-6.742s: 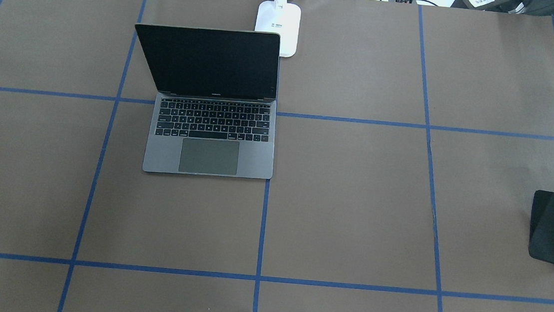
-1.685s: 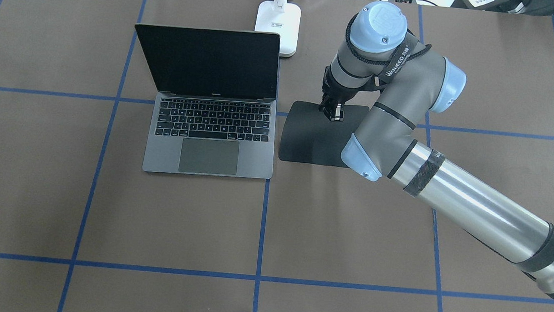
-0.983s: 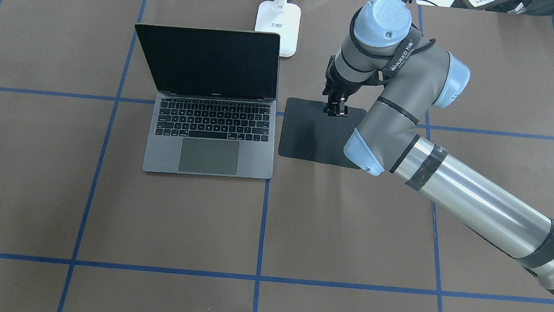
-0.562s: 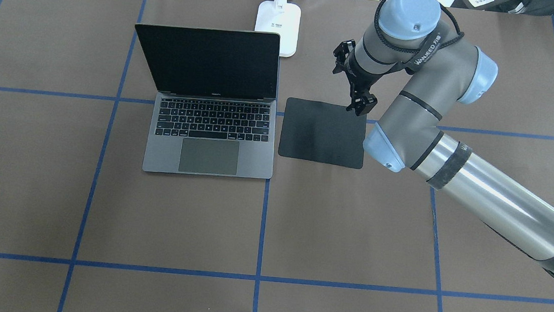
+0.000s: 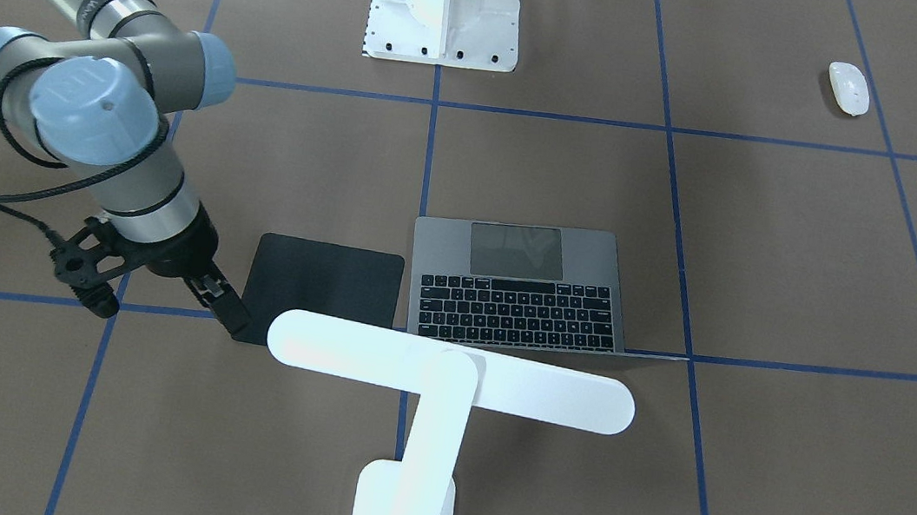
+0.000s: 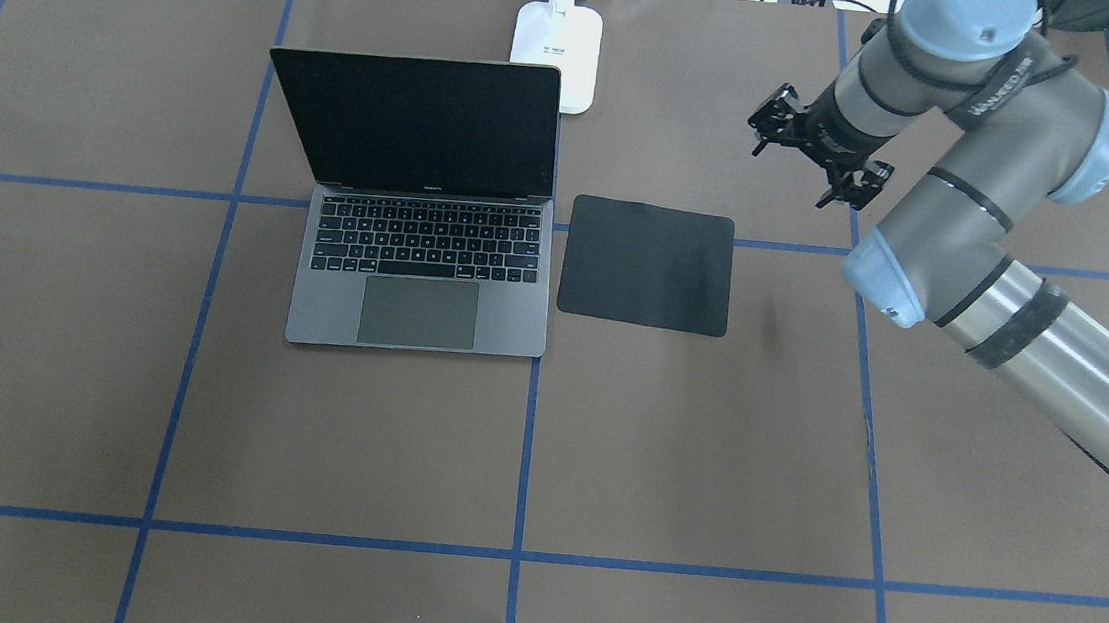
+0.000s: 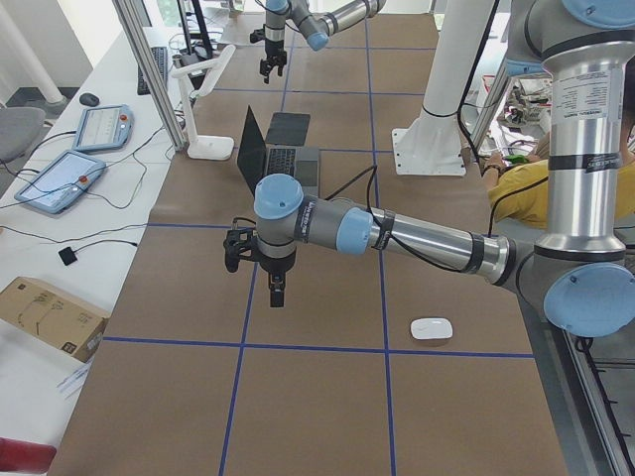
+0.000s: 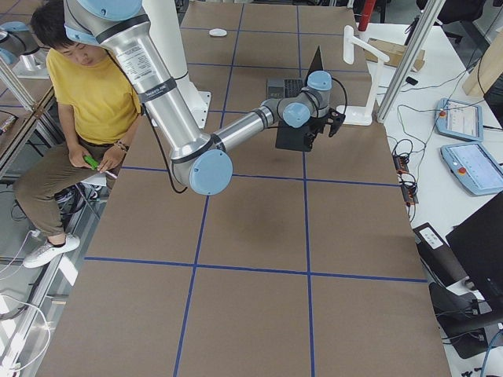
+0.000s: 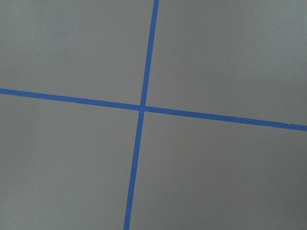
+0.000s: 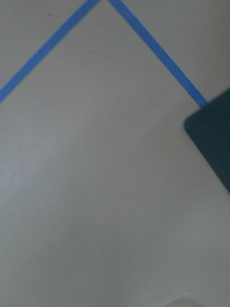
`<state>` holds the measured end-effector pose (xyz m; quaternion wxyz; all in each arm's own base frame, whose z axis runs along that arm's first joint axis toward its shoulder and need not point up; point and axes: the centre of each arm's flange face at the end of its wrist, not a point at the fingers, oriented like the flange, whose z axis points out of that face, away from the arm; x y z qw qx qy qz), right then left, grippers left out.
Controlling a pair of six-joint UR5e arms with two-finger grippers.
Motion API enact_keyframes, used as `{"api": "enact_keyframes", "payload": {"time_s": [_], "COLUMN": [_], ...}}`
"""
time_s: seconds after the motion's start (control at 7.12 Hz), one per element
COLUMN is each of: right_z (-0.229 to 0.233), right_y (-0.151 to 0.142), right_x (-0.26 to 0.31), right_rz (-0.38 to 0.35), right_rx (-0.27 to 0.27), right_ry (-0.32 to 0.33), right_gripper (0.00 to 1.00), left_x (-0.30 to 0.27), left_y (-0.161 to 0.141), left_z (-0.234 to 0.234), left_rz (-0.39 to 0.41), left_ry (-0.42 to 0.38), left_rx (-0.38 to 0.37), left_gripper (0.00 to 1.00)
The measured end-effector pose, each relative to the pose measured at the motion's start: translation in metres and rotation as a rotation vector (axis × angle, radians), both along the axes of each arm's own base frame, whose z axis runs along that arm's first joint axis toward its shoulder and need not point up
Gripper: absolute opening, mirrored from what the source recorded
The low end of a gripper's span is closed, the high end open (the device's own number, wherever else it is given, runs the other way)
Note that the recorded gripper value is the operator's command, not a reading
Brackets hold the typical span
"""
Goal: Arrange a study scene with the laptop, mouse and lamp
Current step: 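Release the mouse pad and lift the right gripper away out of view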
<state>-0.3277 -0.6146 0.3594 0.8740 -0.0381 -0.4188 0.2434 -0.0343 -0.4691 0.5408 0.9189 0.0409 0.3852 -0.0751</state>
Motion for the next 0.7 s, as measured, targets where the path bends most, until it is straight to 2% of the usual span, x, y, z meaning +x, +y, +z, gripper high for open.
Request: {"api": "enact_keyframes", "payload": {"time_s": [0.28, 0.42, 0.7], "right_z": [0.062, 0.097, 0.163], "right_y": [-0.007, -0.002, 0.018], "right_x": [0.086, 0.128, 0.199], "right_rz": [-0.139, -0.203, -0.292], "right_rx": [0.132, 0.192, 0.266], "right_ry": [0.036, 0.060, 0.097], "right_gripper": [1.00, 1.00, 1.00], "left_x": [0.002, 0.006, 0.024], "left_y": [0.013, 0.021, 0.034], "left_z": [-0.018, -0.035, -0.068], "left_rz": [0.010, 0.026, 0.095], "left_ry": [0.018, 0.059, 0.247], "left_rx": [0.035, 0.063, 0.082], "left_gripper": [1.00, 1.00, 1.00]}}
